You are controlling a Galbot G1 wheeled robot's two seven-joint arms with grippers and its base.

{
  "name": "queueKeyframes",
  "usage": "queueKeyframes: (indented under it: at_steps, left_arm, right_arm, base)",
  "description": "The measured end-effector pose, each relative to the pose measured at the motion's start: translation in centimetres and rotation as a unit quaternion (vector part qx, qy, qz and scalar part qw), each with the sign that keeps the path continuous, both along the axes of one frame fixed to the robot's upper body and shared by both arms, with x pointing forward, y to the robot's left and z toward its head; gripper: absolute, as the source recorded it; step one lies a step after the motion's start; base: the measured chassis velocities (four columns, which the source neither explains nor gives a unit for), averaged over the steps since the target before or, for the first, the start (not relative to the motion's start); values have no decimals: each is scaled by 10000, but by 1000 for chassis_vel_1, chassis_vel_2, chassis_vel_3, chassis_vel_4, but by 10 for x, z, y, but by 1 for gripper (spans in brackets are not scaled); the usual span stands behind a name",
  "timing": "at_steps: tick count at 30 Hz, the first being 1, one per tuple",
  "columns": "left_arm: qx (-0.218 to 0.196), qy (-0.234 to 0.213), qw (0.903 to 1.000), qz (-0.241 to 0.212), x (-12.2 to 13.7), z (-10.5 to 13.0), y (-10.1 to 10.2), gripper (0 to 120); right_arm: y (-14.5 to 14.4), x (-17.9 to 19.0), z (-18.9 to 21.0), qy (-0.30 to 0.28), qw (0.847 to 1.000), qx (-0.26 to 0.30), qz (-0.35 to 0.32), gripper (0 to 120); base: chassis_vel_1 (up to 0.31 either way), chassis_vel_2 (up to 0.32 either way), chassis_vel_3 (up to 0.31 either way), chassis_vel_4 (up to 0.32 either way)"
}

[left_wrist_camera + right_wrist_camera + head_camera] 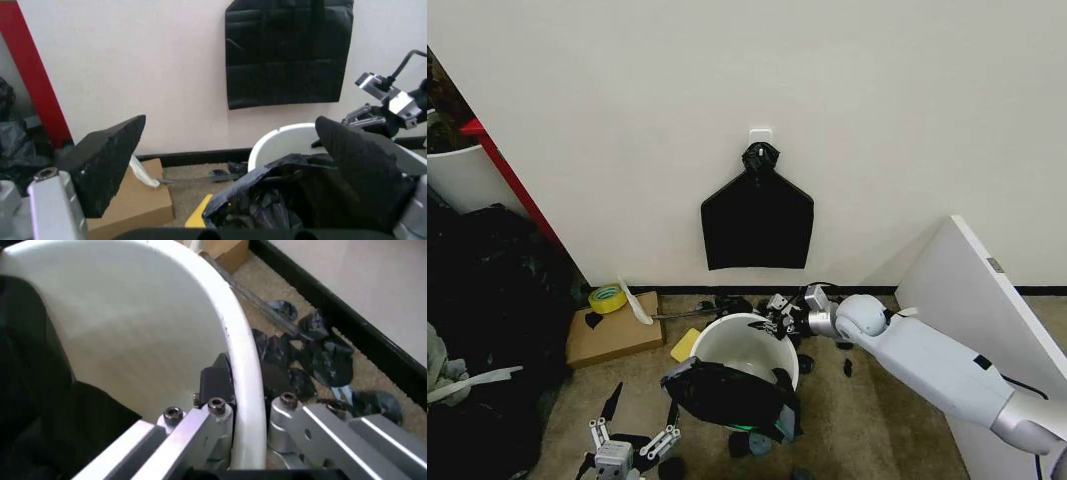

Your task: Place the garbage bag over the trash bin.

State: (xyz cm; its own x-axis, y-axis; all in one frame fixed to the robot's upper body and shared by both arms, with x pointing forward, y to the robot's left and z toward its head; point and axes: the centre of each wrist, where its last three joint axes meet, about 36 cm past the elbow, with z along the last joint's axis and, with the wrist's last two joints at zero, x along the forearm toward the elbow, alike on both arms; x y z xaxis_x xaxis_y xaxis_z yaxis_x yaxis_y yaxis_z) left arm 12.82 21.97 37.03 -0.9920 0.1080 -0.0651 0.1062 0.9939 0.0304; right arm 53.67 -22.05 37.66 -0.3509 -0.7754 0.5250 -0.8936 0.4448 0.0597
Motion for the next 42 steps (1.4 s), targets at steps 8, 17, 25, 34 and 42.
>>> queueKeyframes:
  at_steps: [8, 17, 25, 34, 42]
  left_arm:
    - [-99, 9, 9999, 15, 4, 2, -1, 100]
    - [-166, 6, 9999, 6, 8, 4, 2, 100]
    - [-204, 35, 9998, -15, 12, 10, 2, 100]
    - [-179, 37, 9998, -49, 15, 12, 2, 100]
    - [-185, 52, 9998, -22, 14, 12, 3, 100]
  right_arm:
    - [1, -26, 12, -23, 9929, 730, -937, 1]
    - [-2, -64, 37, 255, 9613, 729, -2645, 1]
    - [4, -105, 43, 398, 9402, 705, -3308, 1]
    - [26, -121, 40, 436, 9117, 872, -3990, 1]
    - [47, -135, 31, 446, 8858, 966, -4517, 1]
  base:
    - [0, 0, 0, 0]
    - [0, 0, 0, 0]
    - [0, 0, 0, 0]
    - [0, 0, 0, 0]
    - [0, 0, 0, 0]
